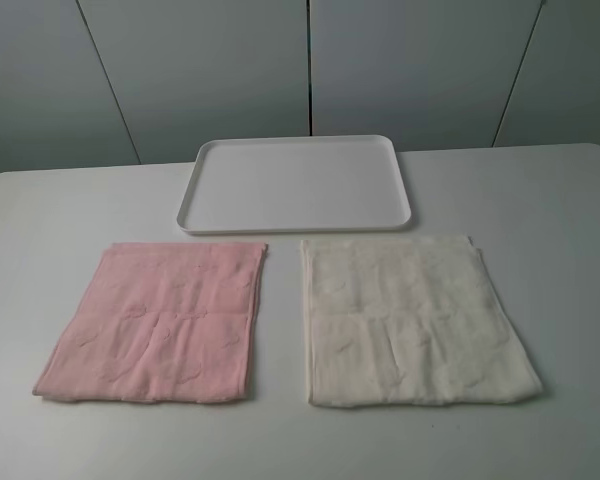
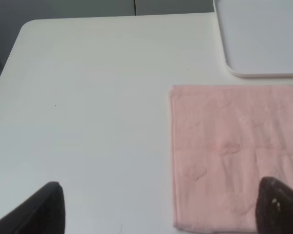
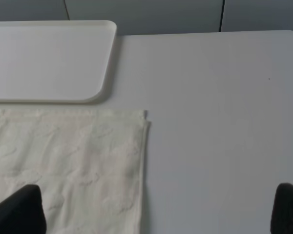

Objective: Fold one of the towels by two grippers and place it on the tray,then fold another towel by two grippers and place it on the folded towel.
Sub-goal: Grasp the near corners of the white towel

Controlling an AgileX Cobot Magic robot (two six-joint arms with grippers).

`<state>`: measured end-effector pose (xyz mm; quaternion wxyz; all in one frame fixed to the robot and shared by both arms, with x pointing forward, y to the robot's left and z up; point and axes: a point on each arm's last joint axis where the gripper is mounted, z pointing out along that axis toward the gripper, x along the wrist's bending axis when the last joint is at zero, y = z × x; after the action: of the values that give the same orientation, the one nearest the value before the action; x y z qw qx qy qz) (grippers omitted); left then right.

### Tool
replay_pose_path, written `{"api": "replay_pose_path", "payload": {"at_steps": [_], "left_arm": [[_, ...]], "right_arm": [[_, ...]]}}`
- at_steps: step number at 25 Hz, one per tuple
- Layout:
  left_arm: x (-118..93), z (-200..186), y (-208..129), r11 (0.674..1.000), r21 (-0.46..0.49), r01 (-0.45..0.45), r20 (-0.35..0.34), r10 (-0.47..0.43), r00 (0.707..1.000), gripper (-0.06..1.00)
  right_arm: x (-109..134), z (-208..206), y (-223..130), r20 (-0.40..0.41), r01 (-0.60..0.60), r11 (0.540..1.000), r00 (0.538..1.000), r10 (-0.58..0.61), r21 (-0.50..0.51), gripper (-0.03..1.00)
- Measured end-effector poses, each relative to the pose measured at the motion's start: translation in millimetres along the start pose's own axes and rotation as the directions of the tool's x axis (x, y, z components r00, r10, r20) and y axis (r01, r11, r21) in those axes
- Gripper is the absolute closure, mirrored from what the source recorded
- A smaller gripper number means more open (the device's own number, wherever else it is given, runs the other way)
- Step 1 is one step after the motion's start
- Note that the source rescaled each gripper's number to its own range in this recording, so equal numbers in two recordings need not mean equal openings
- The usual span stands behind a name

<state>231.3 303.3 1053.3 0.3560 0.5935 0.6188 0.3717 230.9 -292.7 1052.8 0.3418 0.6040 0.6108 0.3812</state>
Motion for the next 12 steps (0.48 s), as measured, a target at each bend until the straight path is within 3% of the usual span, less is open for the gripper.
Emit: {"api": "replay_pose_path", "payload": {"at_steps": [12], "left_arm": [[0.0,0.0,0.0,1.0,0.0,0.0,0.0,0.0,1.0,-0.06]], "right_arm": [[0.0,0.0,0.0,0.0,0.0,1.0,1.0,0.0,0.0,-0.03]]}}
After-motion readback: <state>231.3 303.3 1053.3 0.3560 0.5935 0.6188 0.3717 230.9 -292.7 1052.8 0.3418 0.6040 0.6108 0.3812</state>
